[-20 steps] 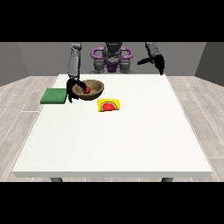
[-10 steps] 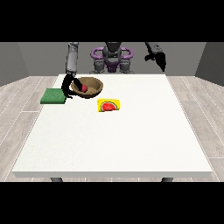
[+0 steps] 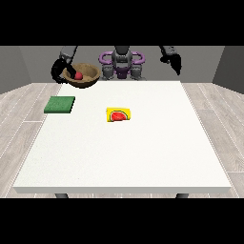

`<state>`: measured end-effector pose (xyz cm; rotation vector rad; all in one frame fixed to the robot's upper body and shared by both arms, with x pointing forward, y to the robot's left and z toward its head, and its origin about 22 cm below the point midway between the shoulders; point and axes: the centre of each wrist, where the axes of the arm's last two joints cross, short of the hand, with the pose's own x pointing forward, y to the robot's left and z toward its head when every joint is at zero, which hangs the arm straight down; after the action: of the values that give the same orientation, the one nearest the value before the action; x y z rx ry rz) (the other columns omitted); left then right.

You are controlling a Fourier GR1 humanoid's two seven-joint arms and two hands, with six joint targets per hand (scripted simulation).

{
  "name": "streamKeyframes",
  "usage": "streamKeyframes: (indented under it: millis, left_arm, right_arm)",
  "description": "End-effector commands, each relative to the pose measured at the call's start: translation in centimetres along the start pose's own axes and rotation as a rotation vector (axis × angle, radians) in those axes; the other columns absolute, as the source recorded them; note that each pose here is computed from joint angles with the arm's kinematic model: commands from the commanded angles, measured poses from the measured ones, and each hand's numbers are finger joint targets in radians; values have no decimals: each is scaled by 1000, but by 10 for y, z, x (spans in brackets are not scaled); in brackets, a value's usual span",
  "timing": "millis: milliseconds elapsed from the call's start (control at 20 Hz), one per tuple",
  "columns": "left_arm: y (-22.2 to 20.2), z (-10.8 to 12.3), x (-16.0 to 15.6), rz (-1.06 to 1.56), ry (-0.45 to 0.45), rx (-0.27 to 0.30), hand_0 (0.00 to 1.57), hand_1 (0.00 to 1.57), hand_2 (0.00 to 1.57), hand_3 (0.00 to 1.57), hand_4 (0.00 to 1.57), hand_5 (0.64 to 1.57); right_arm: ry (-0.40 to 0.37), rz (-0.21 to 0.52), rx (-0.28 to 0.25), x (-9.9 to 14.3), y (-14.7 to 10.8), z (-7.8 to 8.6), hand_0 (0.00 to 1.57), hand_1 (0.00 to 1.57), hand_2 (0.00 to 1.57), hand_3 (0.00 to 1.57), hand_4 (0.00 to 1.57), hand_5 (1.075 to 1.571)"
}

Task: Pick the cup and pour the ball into the bowl, then pick the bowl and place it on the pad

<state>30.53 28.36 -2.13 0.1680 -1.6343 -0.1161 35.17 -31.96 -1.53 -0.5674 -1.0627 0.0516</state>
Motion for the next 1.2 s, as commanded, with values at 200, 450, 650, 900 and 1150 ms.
streamKeyframes:
  millis: [200,450,650,900,1150]
  left_arm:
    - [1,10,-5,6,-106,4,0,0,0,0,1029,1430]
    - [37,-22,42,36,-207,4,0,0,0,0,1254,1503]
    - [130,-24,80,38,-268,77,0,0,0,0,1319,1562]
    - [204,-7,93,61,-362,151,0,0,0,0,1281,1571]
    - [235,4,90,60,-366,180,0,0,0,0,1209,1563]
  right_arm:
    - [-42,-89,-67,36,-50,-7,1571,1571,1571,771,794,1570]
    - [-119,-81,-144,23,-112,-12,1571,1571,1571,217,878,1570]
    - [-120,-122,-189,0,-129,-11,1571,1571,1571,0,884,1571]
    - [-205,-144,-236,3,-121,-11,1571,1571,1571,0,801,1568]
    - [-254,-163,-231,12,-144,-13,1571,1571,1571,0,757,1567]
